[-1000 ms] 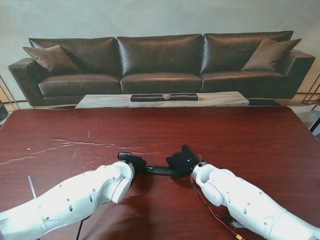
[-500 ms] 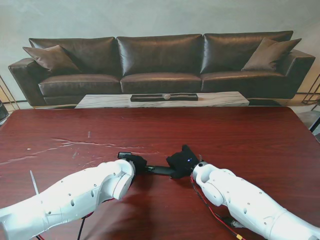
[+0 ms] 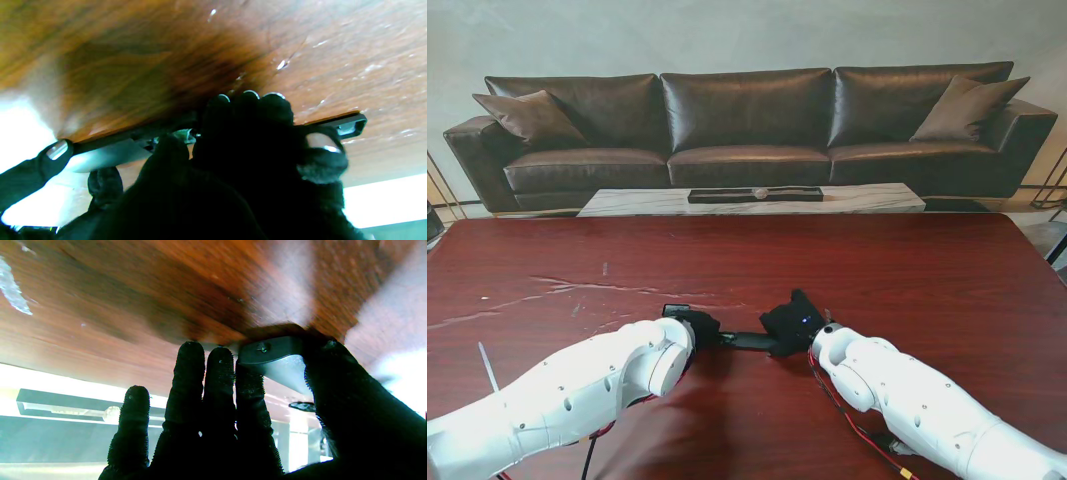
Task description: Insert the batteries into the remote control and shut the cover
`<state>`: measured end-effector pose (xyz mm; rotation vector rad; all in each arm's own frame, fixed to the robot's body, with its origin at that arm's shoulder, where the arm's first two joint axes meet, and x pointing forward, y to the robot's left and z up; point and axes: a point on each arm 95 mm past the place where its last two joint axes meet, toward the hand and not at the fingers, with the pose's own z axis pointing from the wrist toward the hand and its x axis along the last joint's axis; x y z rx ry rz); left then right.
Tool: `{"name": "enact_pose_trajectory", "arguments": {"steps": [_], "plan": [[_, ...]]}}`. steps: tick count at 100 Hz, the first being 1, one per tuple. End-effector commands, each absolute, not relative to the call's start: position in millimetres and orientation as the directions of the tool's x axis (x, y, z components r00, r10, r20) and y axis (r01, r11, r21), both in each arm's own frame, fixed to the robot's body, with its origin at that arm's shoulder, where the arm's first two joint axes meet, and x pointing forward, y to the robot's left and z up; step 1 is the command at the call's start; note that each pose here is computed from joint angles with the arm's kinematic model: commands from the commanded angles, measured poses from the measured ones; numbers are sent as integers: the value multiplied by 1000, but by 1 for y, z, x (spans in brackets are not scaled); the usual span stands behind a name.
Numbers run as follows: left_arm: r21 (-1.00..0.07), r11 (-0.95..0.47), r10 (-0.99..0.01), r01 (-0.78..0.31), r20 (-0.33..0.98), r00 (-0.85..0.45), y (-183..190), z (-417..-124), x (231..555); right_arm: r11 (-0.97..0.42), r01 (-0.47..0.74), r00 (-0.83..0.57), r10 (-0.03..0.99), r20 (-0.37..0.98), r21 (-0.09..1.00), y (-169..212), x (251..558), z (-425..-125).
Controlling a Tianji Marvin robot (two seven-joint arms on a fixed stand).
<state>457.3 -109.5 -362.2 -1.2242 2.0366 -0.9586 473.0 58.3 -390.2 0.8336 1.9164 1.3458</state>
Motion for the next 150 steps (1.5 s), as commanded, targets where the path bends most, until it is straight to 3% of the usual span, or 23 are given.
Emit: {"name": "enact_pose_trajectory", "arguments": {"steps": [1, 67, 150], "plan": [[-805, 322, -893, -498, -82, -443, -120, -366, 447, 309, 175, -594, 790, -150, 935, 51, 463, -409], [-858, 300, -915, -417, -136, -379, -108, -356, 447, 310, 178, -596, 789, -148, 934, 51, 462, -410], [-854, 274, -927, -442, -111, -360, -116, -358, 442, 311, 175, -593, 791, -152, 934, 50, 463, -410]]}}
